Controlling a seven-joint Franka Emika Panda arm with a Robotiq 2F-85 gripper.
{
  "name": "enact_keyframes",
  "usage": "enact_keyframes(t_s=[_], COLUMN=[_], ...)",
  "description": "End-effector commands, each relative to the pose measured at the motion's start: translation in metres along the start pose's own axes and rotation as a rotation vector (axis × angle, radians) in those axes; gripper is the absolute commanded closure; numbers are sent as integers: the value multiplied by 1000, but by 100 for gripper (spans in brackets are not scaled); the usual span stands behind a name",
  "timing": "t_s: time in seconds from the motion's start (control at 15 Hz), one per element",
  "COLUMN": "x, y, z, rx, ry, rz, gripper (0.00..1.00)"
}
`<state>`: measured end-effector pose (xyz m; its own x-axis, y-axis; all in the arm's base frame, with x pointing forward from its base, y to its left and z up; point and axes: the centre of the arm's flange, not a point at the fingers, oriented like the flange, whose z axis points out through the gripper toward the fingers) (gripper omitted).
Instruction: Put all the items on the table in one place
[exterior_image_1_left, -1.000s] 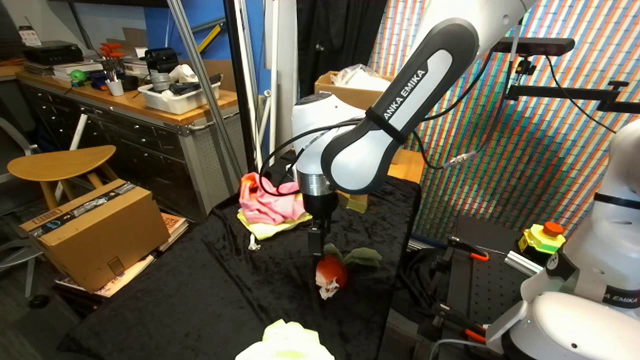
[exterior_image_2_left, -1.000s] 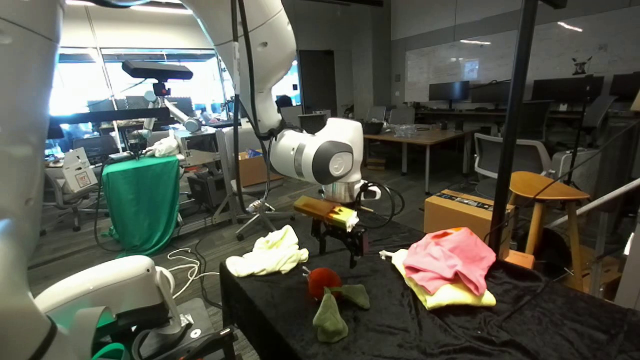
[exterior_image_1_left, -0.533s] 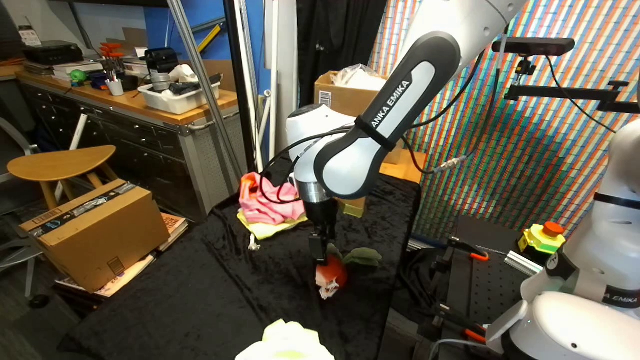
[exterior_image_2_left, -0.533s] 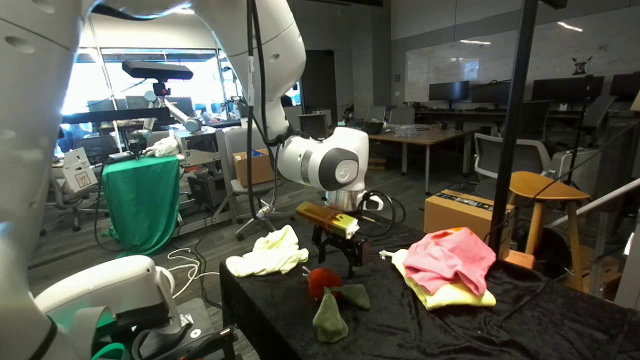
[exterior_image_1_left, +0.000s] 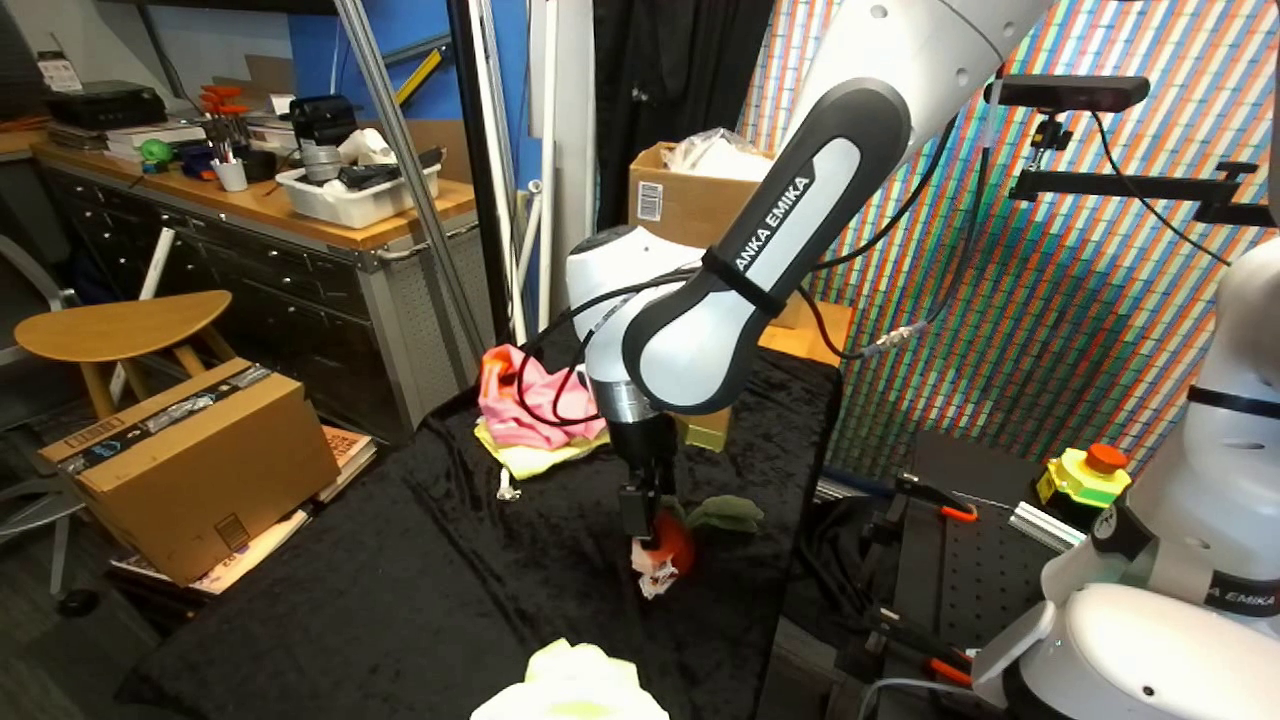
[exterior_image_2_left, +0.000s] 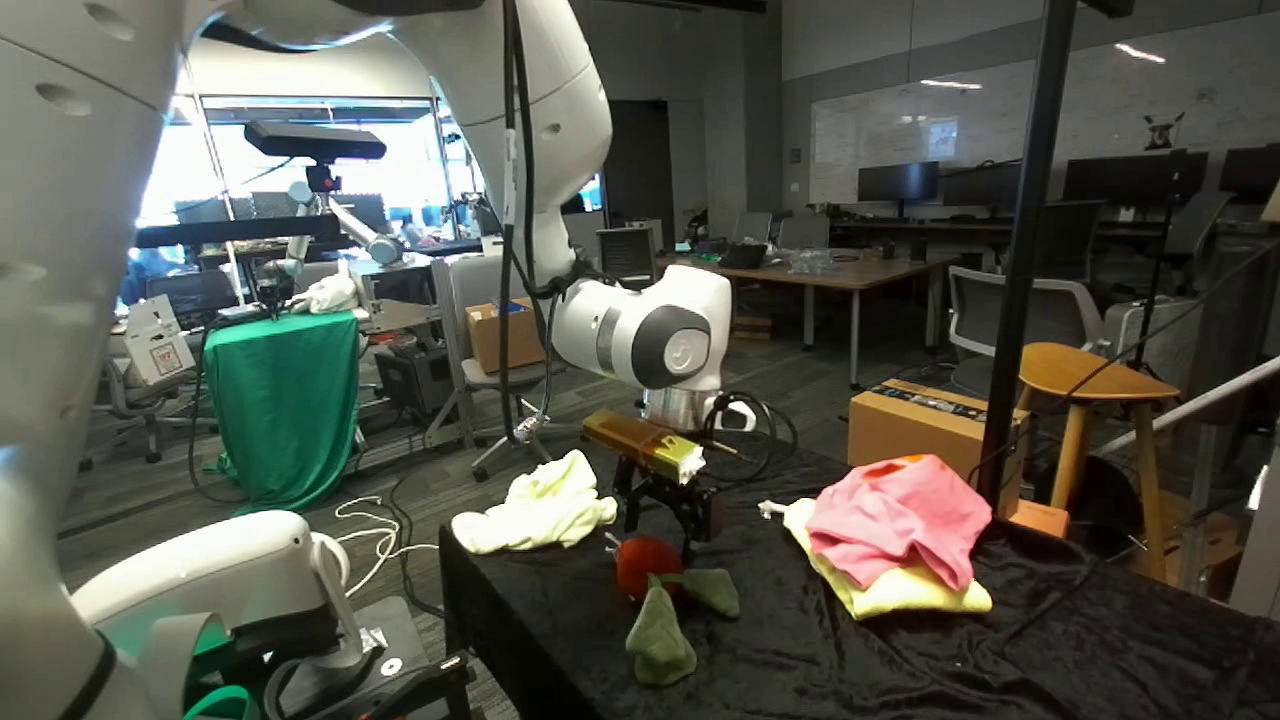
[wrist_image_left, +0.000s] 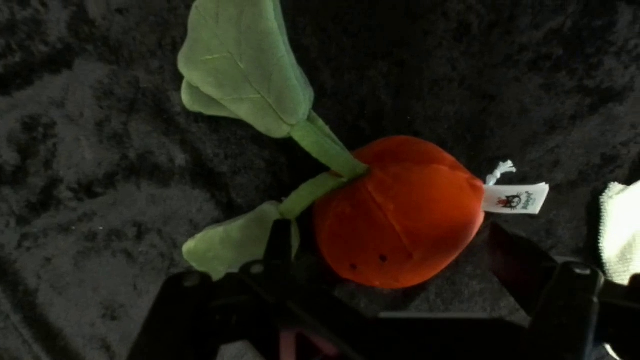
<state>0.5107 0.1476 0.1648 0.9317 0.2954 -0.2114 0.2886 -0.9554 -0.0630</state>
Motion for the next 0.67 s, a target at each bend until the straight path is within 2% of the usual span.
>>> enact_keyframes(t_s=[0.0,0.6], x=[9,16], y=[-9,-10], z=[2,19], rx=[26,41], ry=[-8,-21], rz=[14,51], gripper=[0,0])
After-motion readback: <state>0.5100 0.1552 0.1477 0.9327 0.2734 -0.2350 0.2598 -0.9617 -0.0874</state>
